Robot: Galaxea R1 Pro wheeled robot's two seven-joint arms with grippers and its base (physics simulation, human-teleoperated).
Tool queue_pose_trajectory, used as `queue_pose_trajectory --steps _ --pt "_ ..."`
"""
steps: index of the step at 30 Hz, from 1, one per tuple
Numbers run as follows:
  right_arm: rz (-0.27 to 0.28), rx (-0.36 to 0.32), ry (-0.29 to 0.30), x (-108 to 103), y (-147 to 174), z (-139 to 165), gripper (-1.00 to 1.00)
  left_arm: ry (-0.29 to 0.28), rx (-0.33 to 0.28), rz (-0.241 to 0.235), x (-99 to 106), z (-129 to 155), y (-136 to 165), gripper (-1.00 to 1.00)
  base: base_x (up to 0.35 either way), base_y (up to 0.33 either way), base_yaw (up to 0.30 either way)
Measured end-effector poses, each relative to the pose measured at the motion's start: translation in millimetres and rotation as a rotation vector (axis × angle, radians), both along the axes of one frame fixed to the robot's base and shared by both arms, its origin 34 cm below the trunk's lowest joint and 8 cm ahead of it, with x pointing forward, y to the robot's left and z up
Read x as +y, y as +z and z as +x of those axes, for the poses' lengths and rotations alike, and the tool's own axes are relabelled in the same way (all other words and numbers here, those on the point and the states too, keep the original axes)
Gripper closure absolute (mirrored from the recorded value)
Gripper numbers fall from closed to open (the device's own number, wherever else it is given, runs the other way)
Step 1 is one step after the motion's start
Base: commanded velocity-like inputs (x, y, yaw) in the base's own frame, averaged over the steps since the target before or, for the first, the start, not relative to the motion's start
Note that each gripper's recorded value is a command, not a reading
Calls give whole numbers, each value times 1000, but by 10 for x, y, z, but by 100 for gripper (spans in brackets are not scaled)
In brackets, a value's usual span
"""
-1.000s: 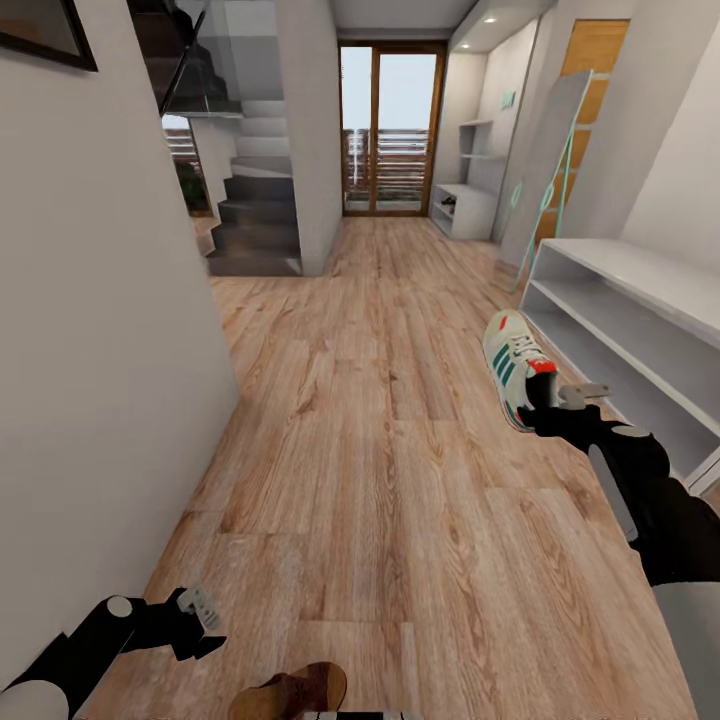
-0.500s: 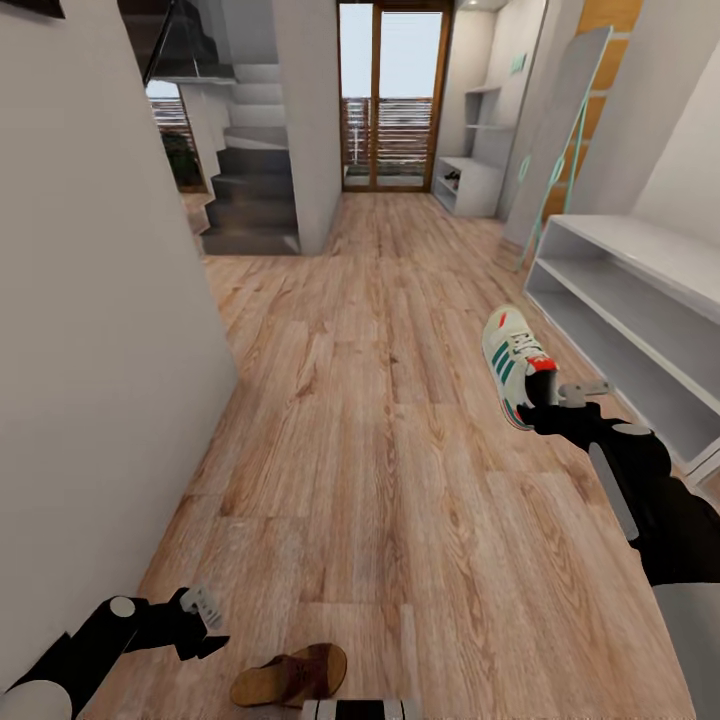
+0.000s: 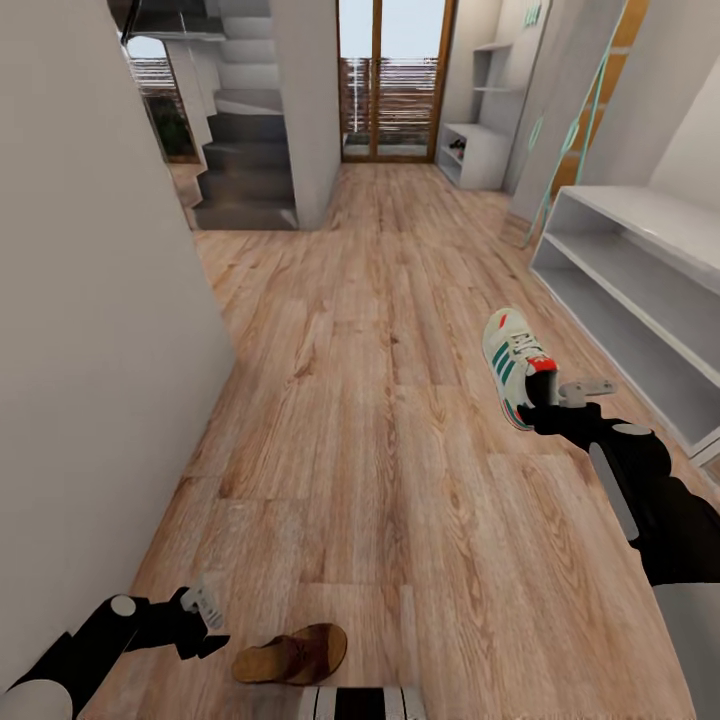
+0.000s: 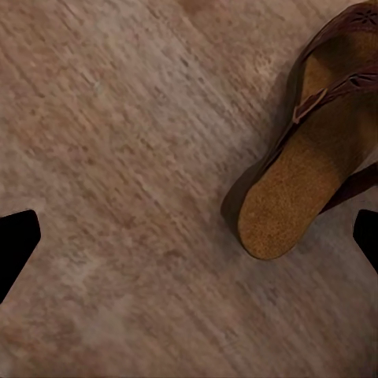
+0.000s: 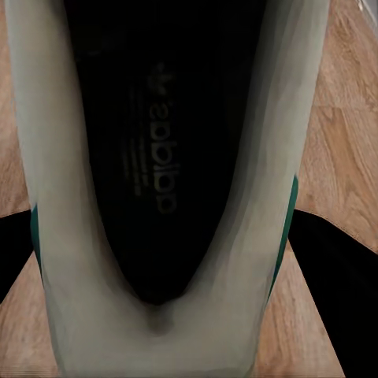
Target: Pick up the two gym shoes and the two sandals from the corridor floor and place them onto the hallstand (shoe rack) in the corridor, making sure they are on the rack and not on the floor. Arrange them so the two gym shoes are next to each other and the two sandals are next to each other.
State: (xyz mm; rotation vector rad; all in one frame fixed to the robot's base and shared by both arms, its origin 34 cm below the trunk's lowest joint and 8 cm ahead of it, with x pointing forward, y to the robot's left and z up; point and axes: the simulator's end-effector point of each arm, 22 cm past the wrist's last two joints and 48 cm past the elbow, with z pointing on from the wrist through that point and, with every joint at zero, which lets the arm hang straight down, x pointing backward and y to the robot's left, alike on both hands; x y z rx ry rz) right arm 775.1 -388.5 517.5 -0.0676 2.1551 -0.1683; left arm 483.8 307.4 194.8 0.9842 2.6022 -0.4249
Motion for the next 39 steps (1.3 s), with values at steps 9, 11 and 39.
queue_pose_trajectory --steps 9,11,39 --pt "-1 42 -1 -9 -296 -2 100 -1 29 -1 -21 -62 -146 -100 0 0 0" --pt "-1 45 -2 -10 -316 -3 100 -1 29 -1 -30 -41 -149 -100 0 0 0" --pt "-5 90 -4 -30 -618 -23 100 -121 106 10 -433 -35 -304 -100 0 0 0"
